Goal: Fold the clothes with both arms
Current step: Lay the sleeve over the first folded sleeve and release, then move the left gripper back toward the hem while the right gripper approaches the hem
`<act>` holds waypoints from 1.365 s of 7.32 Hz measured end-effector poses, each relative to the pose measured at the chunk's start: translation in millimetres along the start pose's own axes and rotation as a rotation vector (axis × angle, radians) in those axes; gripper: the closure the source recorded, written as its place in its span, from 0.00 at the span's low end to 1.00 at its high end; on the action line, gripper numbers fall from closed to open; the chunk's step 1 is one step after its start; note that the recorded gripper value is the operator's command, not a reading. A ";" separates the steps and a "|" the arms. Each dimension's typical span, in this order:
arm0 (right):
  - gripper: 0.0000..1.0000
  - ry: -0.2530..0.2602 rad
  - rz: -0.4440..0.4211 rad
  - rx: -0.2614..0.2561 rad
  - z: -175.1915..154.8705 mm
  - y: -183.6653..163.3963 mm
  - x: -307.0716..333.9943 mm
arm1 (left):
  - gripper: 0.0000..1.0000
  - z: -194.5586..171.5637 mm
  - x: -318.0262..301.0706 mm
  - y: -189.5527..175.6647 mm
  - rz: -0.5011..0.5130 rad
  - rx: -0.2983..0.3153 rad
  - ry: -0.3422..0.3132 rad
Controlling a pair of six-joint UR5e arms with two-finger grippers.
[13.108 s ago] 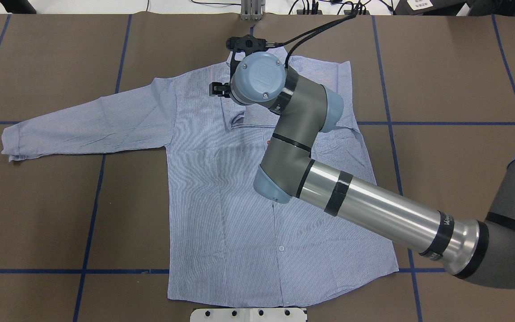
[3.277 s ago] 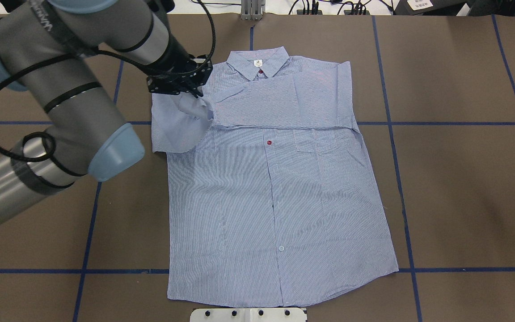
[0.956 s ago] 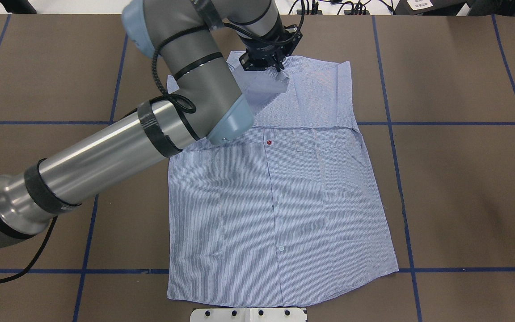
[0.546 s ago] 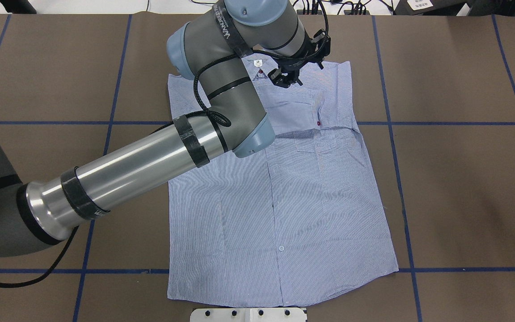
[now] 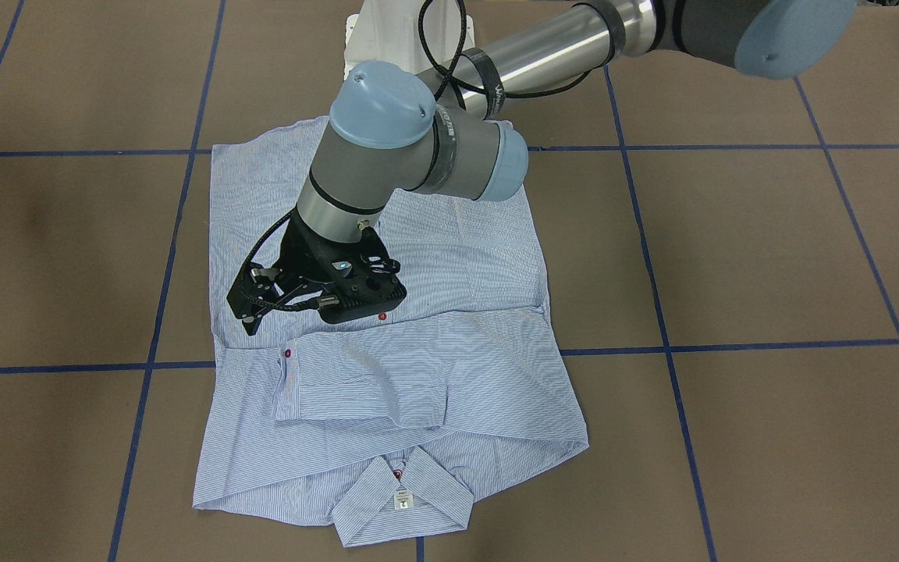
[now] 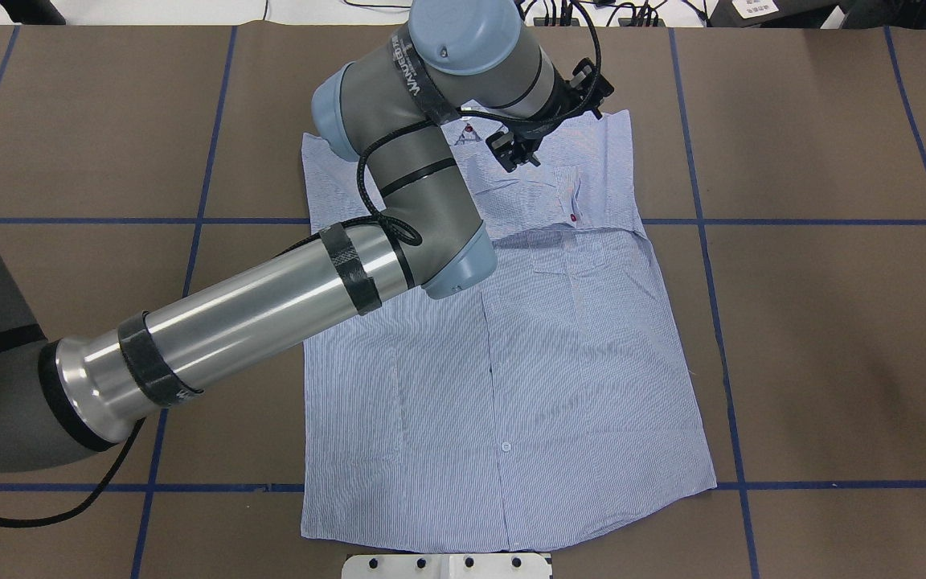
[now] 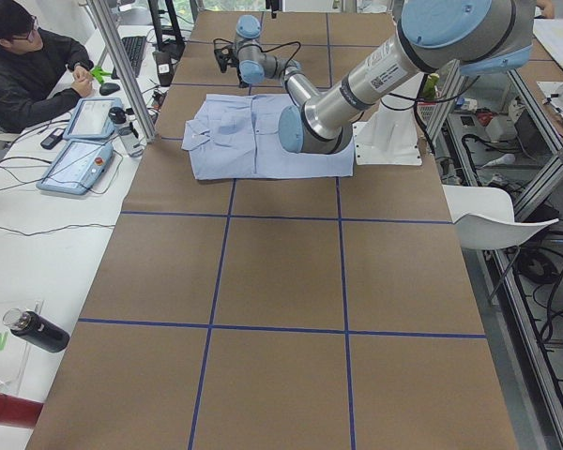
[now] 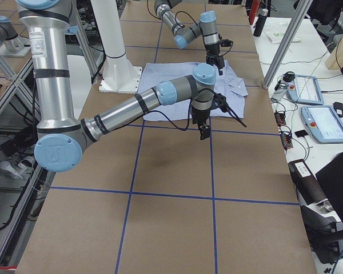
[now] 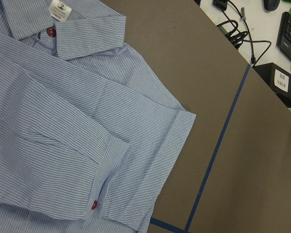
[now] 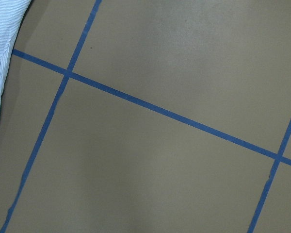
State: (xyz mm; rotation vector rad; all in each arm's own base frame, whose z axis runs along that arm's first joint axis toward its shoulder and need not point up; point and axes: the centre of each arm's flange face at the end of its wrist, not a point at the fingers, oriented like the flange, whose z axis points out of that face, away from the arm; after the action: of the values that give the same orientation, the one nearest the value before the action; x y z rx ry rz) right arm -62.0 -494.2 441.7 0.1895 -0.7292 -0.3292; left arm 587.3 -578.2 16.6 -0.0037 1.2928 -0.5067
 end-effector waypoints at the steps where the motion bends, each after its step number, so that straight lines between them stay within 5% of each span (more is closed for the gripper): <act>1: 0.00 -0.001 0.020 0.005 -1.9 -2.0 -2.7 | 0.00 -8.9 -15.0 3.1 0.061 -0.021 -0.047; 3: 0.00 -0.020 0.087 0.050 0.3 -10.9 -22.0 | 0.00 -47.8 -73.9 8.6 0.170 -0.044 -0.098; 5: 0.00 -0.105 0.188 0.118 23.8 -18.6 -84.1 | 0.00 -101.5 -149.4 15.4 0.262 -0.053 -0.105; 7: 0.00 -0.186 0.272 0.144 49.4 9.5 -150.1 | 0.00 -151.5 -210.6 26.6 0.331 -0.060 -0.116; 10: 0.00 -0.150 0.366 0.142 84.6 76.5 -250.7 | 0.00 -181.7 -292.3 64.1 0.375 -0.085 -0.156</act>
State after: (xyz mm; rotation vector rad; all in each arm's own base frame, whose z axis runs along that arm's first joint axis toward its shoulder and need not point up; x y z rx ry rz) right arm -276.9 -337.7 369.7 0.1624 -0.9190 0.0588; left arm 390.8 -365.5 213.4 0.1236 1.1272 -0.1266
